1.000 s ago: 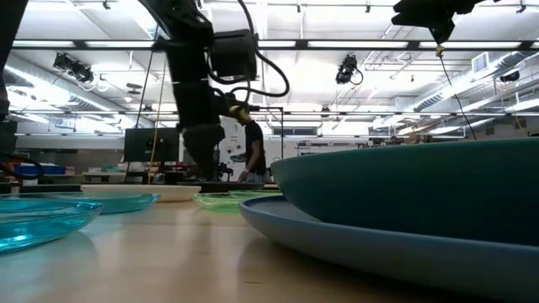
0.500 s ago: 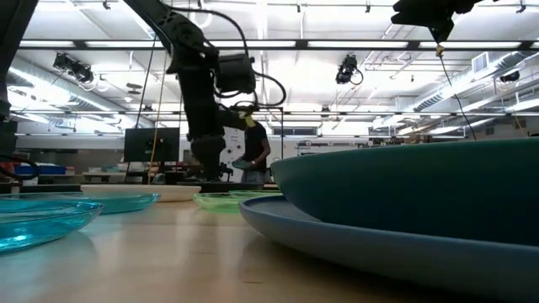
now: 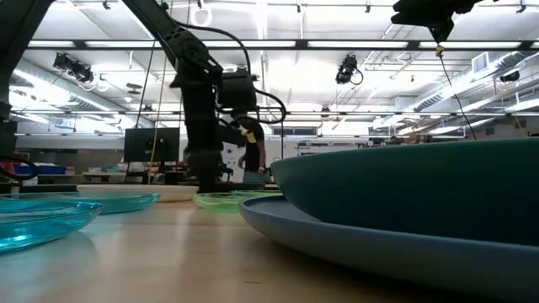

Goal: Stack plastic plates
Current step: Stack the black plate on top of the green plate

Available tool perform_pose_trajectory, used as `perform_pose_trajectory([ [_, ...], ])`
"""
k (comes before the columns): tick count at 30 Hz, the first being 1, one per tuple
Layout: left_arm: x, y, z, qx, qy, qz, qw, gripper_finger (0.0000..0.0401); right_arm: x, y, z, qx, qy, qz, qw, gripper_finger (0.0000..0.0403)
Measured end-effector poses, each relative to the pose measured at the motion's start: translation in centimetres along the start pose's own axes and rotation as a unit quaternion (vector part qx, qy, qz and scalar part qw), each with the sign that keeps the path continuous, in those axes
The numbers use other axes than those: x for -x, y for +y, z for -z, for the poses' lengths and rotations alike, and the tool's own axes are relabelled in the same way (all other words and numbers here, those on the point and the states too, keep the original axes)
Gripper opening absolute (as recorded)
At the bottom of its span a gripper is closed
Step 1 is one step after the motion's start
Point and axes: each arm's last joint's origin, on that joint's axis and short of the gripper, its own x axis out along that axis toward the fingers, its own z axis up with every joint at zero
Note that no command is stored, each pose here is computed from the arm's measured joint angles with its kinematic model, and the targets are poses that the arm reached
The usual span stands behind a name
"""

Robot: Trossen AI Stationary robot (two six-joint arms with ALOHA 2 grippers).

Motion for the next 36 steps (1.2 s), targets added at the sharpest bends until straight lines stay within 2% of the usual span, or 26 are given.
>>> perform_pose_trajectory([
  [4,0.0,0.0,0.0,-0.021,0.002,0.001,1.0,0.0109,0.0,0.0,0.0,0.0,0.0,0.0,1.0,0.0132],
  [11,0.1,-0.1,0.1,-0.039,0.007,-0.002,0.999,0.0021,0.0,0.0,0.0,0.0,0.0,0.0,1.0,0.0132],
  [15,1.4,-0.3,0.1,-0.048,-0.002,-0.013,0.999,0.0015,0.0,0.0,0.0,0.0,0.001,0.0,1.0,0.0132],
  [18,3.5,-0.4,-0.2,-0.058,-0.031,-0.032,0.997,0.0016,0.0,0.0,0.0,0.002,0.001,0.0,1.0,0.0132],
  [21,5.9,-1.3,-0.8,-0.074,-0.064,-0.024,0.995,0.0016,0.0,0.0,0.0,0.004,0.001,0.0,1.0,0.0132],
  [25,9.1,-4.1,-2.0,-0.124,-0.131,0.054,0.982,0.0015,0.0,0.0,0.0,0.005,0.001,0.0,1.0,0.0132],
  [28,11.2,-7.2,-2.7,-0.174,-0.175,0.113,0.962,0.0016,0.0,0.0,0.0,0.005,0.0,0.003,1.0,0.0132],
  [32,13.3,-11.7,-2.9,-0.246,-0.232,0.128,0.932,0.0016,0.0,0.0,0.0,0.005,0.0,0.003,1.0,0.0132],
  [36,14.9,-15.4,-2.8,-0.272,-0.285,0.141,0.908,0.0016,0.0,0.0,0.0,0.005,0.0,0.004,1.0,0.0132],
])
